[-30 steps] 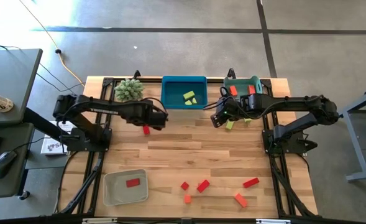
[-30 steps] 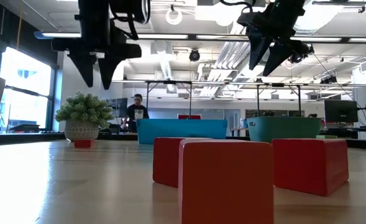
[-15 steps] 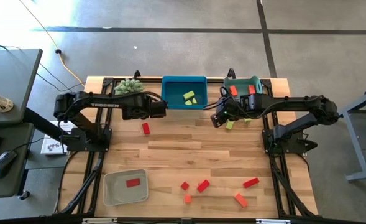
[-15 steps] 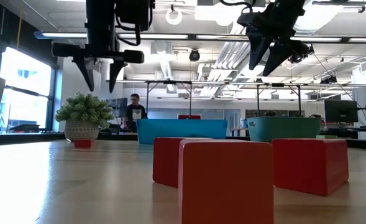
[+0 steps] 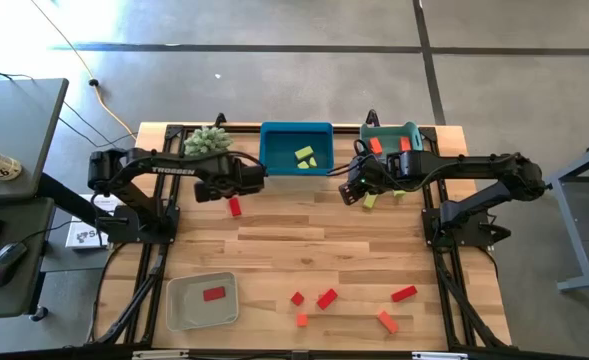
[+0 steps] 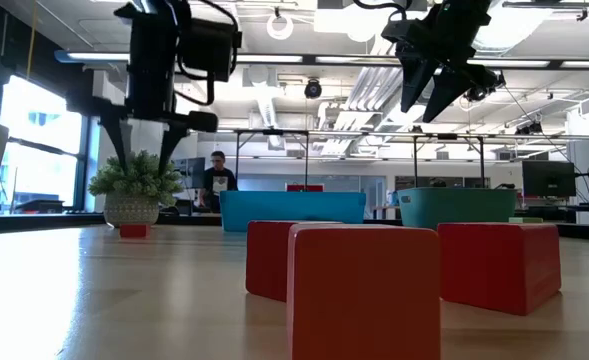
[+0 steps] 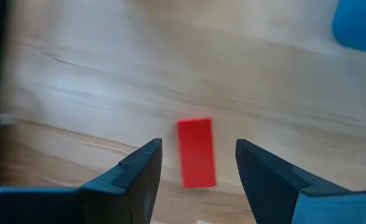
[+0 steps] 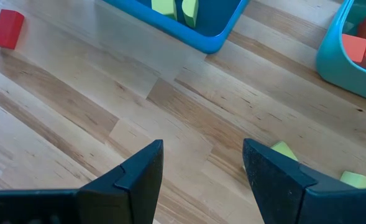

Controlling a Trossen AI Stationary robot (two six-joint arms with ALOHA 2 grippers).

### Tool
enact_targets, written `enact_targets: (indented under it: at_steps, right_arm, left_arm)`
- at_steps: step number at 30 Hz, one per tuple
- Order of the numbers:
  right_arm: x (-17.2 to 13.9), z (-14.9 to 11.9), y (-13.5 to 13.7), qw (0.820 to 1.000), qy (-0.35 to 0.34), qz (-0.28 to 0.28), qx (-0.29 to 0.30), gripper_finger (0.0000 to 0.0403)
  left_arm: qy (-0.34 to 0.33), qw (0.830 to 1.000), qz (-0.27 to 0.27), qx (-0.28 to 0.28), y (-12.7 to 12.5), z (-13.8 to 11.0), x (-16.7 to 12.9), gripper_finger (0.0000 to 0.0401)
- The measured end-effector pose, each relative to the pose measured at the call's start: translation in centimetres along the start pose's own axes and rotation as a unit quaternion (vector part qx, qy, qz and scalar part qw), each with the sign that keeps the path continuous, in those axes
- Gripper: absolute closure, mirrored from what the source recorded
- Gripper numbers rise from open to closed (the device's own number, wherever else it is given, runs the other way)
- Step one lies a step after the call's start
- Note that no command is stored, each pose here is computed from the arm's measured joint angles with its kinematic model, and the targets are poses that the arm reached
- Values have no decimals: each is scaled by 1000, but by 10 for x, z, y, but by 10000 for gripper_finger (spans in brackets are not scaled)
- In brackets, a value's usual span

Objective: Sort & place blocks by color
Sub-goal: Put the red block into the gray bin

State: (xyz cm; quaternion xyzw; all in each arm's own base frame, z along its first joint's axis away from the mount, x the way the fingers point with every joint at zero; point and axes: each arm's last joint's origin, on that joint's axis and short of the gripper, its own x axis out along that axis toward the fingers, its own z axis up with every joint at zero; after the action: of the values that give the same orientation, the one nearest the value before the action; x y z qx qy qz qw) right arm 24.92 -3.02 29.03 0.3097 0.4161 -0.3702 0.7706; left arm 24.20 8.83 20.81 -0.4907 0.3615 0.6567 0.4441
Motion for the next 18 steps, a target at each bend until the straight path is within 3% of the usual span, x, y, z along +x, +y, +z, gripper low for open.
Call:
enact_targets:
  at_steps: [5,18]
  right_arm:
    - [0,0,0,1000,-1,0,0,197]
    - [0,0,0,1000,-6,-4,5,197]
  left_arm:
    - [19,999,-27,-12,-2,-5,13,208]
    - [30,998,-21,-42,7,-11,38,208]
